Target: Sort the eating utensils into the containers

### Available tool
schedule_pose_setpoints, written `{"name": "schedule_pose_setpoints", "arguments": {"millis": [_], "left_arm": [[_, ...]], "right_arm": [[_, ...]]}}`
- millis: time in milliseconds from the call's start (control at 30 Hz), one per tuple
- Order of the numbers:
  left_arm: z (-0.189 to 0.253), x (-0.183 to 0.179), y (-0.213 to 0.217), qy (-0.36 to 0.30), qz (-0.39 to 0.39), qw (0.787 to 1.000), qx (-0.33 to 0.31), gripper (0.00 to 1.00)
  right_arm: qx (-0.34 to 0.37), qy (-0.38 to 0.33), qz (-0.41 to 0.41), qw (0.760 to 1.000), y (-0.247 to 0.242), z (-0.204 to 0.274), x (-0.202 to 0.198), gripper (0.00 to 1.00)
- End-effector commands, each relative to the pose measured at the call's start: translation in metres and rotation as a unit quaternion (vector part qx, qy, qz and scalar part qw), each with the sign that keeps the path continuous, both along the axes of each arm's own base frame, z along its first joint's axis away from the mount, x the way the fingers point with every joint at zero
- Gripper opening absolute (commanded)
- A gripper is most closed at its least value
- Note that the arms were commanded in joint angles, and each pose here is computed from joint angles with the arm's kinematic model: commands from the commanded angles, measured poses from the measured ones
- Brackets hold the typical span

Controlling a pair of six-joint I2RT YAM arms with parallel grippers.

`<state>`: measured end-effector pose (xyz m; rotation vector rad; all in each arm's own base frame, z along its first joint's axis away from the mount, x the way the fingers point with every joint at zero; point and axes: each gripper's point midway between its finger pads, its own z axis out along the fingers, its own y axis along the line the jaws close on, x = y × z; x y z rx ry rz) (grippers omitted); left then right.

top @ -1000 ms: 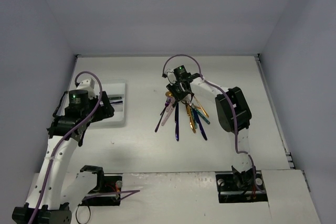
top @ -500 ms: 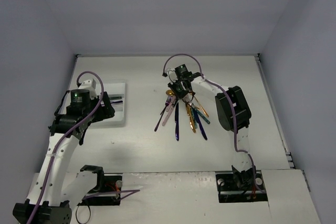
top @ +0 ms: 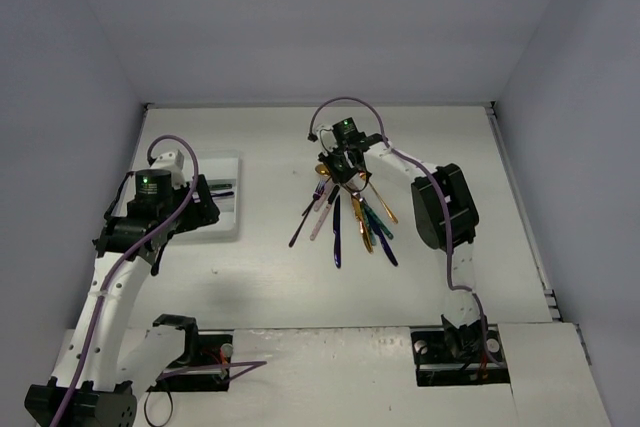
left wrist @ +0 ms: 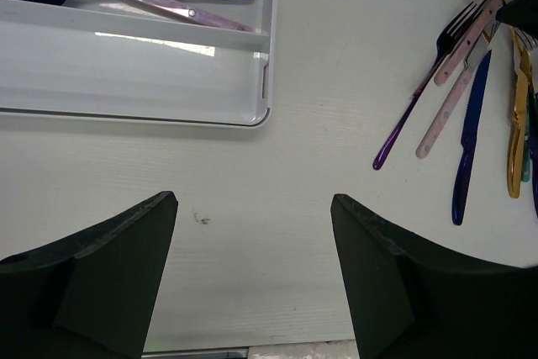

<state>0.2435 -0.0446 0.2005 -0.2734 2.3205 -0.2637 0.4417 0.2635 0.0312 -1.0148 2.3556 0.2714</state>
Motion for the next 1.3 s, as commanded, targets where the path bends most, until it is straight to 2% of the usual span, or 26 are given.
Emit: {"name": "schedule_pose_setpoints", "arguments": {"millis": [0, 100, 367, 667, 800, 933, 1033, 1133, 1267], "left_arm": [[0.028, 0.012, -0.007, -0.041, -0.021, 0.999, -0.005, 0.71], [0.032, 0.014, -0.010, -0.044, -0.028, 0.999, -0.011, 0.71], [0.037, 0.016, -0.016, -0.052, -0.042, 0.997, -0.024, 0.71], [0.052, 0.020, -0.036, -0.081, -0.070, 0.992, -0.072, 0.71], [0.066, 0.026, -0.052, -0.108, -0.081, 0.983, -0.124, 0.71], [0.085, 0.038, -0.076, -0.141, -0.101, 0.964, -0.202, 0.71], [0.101, 0.046, -0.095, -0.165, -0.120, 0.951, -0.231, 0.71], [0.110, 0.049, -0.113, -0.177, -0.140, 0.947, -0.229, 0.71], [0.102, 0.055, -0.132, -0.163, -0.156, 0.951, -0.213, 0.71]], "right_arm": [[0.052, -0.109, -0.009, 0.993, 0.016, 0.106, 0.024, 0.00], [0.059, -0.137, -0.012, 0.989, 0.017, 0.134, 0.027, 0.00], [0.083, -0.173, -0.010, 0.981, 0.031, 0.171, 0.037, 0.00], [0.149, -0.181, -0.042, 0.971, 0.070, 0.209, 0.036, 0.00], [0.204, -0.161, -0.099, 0.961, 0.090, 0.231, 0.015, 0.00], [0.252, -0.136, -0.141, 0.948, 0.106, 0.248, -0.012, 0.00], [0.302, -0.100, -0.183, 0.930, 0.116, 0.259, -0.033, 0.00], [0.327, -0.082, -0.218, 0.916, 0.118, 0.262, -0.047, 0.00], [0.365, -0.071, -0.236, 0.898, 0.126, 0.279, -0.070, 0.00]]}}
